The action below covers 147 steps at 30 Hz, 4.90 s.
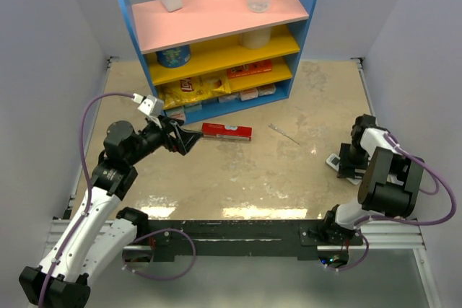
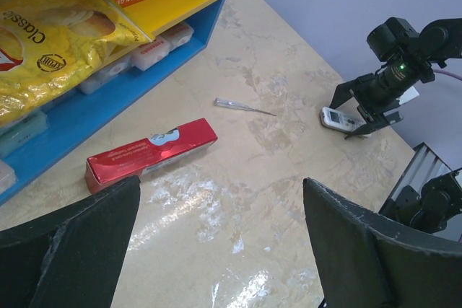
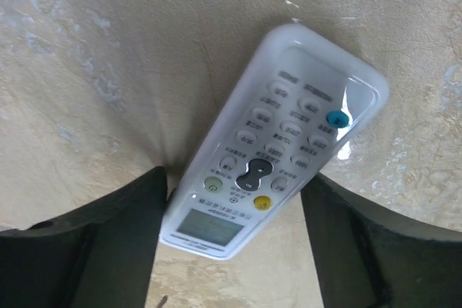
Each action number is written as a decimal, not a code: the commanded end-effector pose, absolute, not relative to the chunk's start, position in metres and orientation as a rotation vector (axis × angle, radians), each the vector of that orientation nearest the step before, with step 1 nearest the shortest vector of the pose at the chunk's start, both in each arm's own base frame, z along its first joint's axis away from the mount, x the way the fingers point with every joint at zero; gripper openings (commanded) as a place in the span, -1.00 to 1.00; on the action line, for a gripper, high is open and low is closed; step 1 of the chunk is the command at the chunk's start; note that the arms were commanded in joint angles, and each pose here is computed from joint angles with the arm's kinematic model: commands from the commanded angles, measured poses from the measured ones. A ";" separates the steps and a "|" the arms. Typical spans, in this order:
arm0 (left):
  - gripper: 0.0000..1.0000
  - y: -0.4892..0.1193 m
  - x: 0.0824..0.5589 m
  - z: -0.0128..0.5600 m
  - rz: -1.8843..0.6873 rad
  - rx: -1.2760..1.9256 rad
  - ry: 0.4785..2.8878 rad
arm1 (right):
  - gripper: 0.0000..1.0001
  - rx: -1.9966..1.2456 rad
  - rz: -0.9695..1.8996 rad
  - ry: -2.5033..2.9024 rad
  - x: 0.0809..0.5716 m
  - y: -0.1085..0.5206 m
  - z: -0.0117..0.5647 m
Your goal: Unload the batteries from the remote control
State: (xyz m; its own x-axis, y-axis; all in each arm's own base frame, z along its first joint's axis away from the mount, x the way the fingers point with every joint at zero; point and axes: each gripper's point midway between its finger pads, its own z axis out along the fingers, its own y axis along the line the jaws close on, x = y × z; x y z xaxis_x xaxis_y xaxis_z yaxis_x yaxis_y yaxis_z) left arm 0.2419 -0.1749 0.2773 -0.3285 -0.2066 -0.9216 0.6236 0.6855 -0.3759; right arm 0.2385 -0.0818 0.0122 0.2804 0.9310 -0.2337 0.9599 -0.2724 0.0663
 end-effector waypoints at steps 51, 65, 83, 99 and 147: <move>0.92 -0.239 0.211 0.303 -1.432 0.395 1.571 | -0.26 -0.504 1.721 1.779 0.163 0.280 0.253; 0.86 -0.287 0.190 0.290 -1.590 0.498 1.561 | -0.26 -0.605 1.872 1.681 0.133 0.309 0.267; -1.00 -0.293 0.204 0.256 -1.504 0.367 1.745 | 0.30 -0.483 1.686 1.823 0.161 0.314 0.242; -1.00 -0.268 0.252 0.227 -1.184 -0.017 2.034 | 0.38 -0.445 1.230 2.082 0.186 0.310 0.188; 0.39 -0.261 0.134 0.309 -1.289 1.101 1.776 | -1.00 -1.220 1.582 1.732 0.079 0.292 0.265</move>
State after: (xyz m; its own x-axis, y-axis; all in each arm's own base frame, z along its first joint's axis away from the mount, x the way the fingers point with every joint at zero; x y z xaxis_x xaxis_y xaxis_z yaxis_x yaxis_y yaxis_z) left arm 0.1665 -0.2464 0.2974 -0.4058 0.2222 -0.8865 0.8755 0.3729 -0.3073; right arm 0.0943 0.2931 0.2429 -0.5469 -0.3093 -0.7780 -0.8272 0.0563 0.5591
